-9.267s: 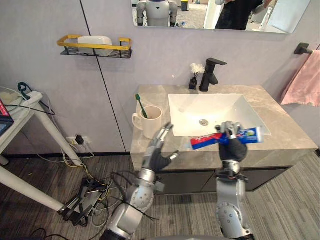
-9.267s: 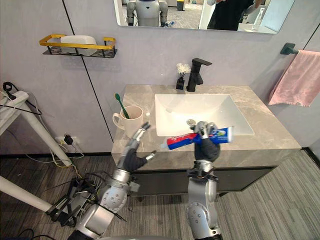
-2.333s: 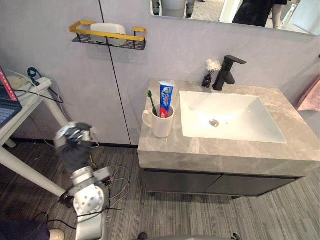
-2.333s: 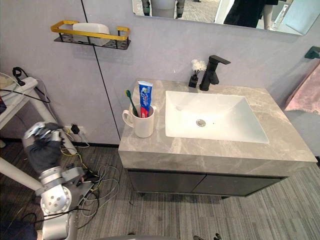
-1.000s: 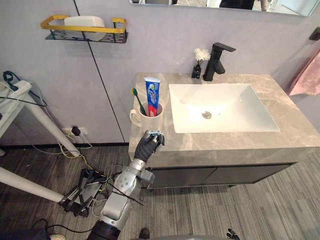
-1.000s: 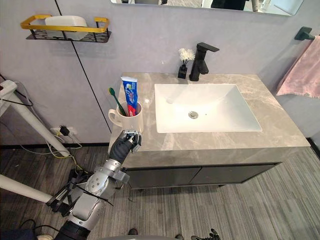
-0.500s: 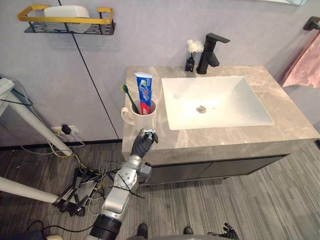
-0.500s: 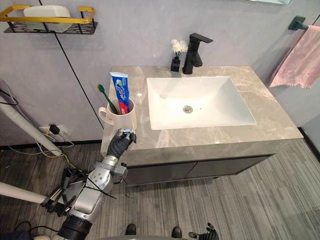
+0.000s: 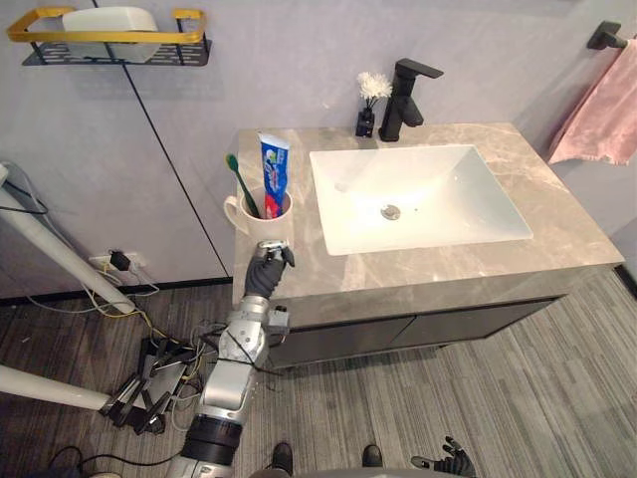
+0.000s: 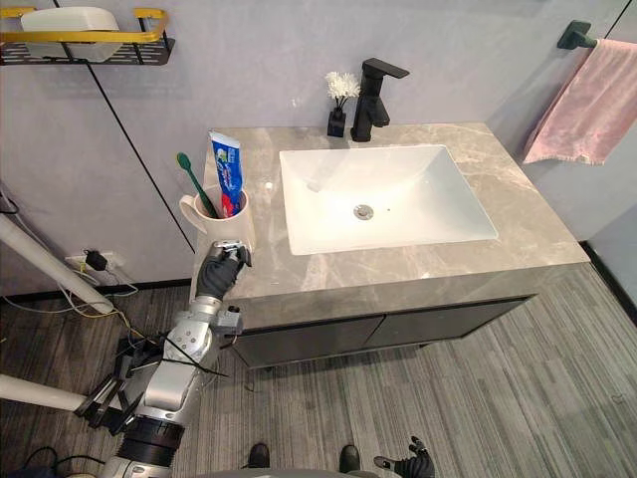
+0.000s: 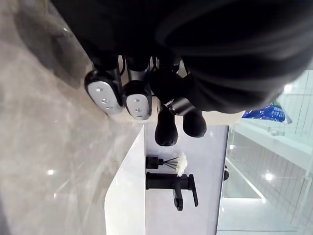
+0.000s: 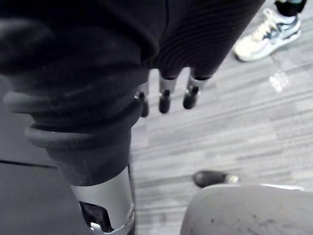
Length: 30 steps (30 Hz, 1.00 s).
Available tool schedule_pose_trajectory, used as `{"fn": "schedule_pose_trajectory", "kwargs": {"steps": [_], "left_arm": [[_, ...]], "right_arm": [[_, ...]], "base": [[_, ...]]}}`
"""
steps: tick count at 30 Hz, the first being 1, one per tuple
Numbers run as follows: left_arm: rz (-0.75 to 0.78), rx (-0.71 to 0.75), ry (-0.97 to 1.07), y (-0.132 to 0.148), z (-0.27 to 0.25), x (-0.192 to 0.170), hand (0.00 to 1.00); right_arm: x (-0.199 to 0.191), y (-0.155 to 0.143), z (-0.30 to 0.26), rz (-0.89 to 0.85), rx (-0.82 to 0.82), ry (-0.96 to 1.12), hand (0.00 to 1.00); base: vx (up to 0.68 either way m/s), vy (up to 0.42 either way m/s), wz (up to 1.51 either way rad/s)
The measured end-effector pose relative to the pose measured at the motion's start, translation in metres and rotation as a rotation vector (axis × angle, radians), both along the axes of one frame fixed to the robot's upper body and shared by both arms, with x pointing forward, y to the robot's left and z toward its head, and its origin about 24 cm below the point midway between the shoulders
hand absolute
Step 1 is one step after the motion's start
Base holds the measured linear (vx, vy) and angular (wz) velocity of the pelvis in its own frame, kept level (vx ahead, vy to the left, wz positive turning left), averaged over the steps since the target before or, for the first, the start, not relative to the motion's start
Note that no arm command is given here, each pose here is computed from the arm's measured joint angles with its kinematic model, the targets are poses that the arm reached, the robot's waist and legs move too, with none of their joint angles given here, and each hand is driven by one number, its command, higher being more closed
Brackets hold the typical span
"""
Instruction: Organize washtable
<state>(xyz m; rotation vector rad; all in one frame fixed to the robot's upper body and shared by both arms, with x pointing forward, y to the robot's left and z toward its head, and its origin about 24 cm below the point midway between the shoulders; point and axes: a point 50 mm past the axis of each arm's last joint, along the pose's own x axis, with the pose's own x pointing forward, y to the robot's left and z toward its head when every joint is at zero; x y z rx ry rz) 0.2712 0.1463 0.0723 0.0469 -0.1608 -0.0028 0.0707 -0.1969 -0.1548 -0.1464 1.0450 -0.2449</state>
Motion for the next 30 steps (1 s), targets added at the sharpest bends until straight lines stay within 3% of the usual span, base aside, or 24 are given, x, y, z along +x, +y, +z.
{"fn": "schedule_pose_trajectory", "kwargs": {"steps": [8, 30], "left_arm": [[0.092, 0.009, -0.022, 0.016, 0.005, 0.002, 1.0], [0.157, 0.032, -0.042, 0.027, 0.011, 0.009, 1.0]], "right_arm": [[0.001, 0.0, 0.0, 0.015, -0.007, -0.002, 0.0], [0.0, -0.001, 0.001, 0.011, -0.009, -0.006, 0.0]], "base": [[-0.01, -0.009, -0.07], [0.0, 0.0, 0.0]]}}
